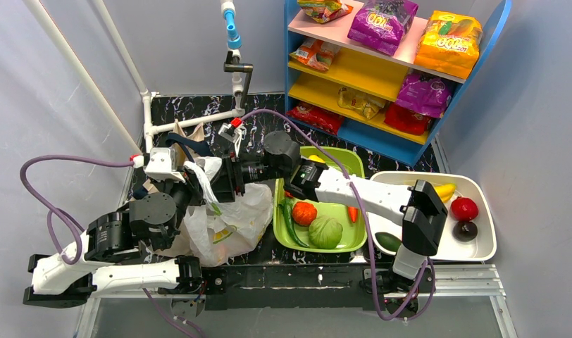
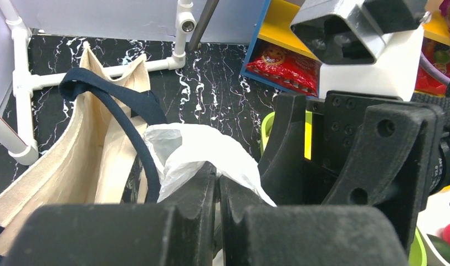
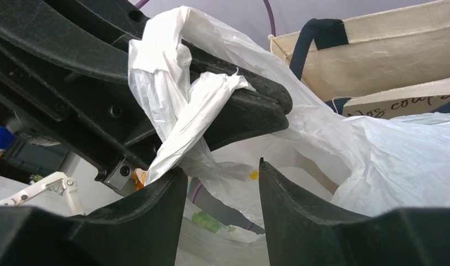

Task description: Place the food into the grocery bag and tie it

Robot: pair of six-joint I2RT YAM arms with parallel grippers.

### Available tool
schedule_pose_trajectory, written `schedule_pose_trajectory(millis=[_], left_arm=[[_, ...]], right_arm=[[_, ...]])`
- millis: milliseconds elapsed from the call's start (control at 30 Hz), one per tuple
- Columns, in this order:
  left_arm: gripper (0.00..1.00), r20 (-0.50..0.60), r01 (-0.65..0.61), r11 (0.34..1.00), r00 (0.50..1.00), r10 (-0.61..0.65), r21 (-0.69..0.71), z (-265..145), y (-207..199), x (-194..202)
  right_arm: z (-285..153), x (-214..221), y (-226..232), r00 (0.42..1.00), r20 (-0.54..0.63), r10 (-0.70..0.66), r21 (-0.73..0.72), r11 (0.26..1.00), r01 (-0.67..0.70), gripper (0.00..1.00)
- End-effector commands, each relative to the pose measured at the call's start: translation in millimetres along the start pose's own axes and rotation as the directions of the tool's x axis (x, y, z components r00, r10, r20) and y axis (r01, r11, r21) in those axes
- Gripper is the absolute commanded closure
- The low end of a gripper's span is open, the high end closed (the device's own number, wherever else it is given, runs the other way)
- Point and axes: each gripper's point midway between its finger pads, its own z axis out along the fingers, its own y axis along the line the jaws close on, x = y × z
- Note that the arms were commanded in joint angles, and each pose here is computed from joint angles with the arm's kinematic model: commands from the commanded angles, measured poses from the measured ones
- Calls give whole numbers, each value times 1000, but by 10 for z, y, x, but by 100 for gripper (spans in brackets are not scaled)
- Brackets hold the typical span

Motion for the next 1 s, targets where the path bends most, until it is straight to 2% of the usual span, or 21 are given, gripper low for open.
schedule_pose_trajectory(millis=[0, 267, 400, 500, 600, 667, 833, 967], left_arm=[[100, 15, 47, 998, 999, -46, -38, 23, -13, -69], [100, 11, 71, 995, 997, -70, -68, -10, 87, -80], [100, 18, 102, 992, 995, -101, -76, -46, 176, -91], [100, 21, 125, 989, 992, -124, -75, -70, 229, -88], [100, 21, 133, 989, 991, -132, -71, -86, 264, -73], [100, 14, 136, 988, 991, -135, -69, -95, 274, -55], [100, -2, 159, 986, 987, -159, -57, -105, 260, -11], [100, -21, 183, 982, 983, -184, -48, -133, 276, 17]], right_arm=[[119, -228, 308, 996, 75, -45, -46, 998, 49, 43], [231, -258, 337, 989, 137, -52, 12, 999, 51, 46], [312, -268, 345, 987, 147, -63, 33, 998, 59, 53], [360, -281, 351, 986, 150, -66, 46, 997, 60, 65], [404, -267, 357, 987, 143, -66, 54, 997, 59, 88], [413, -253, 351, 989, 135, -67, 62, 996, 59, 99], [381, -209, 361, 993, 97, -60, 85, 995, 52, 99], [249, -99, 221, 996, 53, -68, 176, 983, 58, 99]])
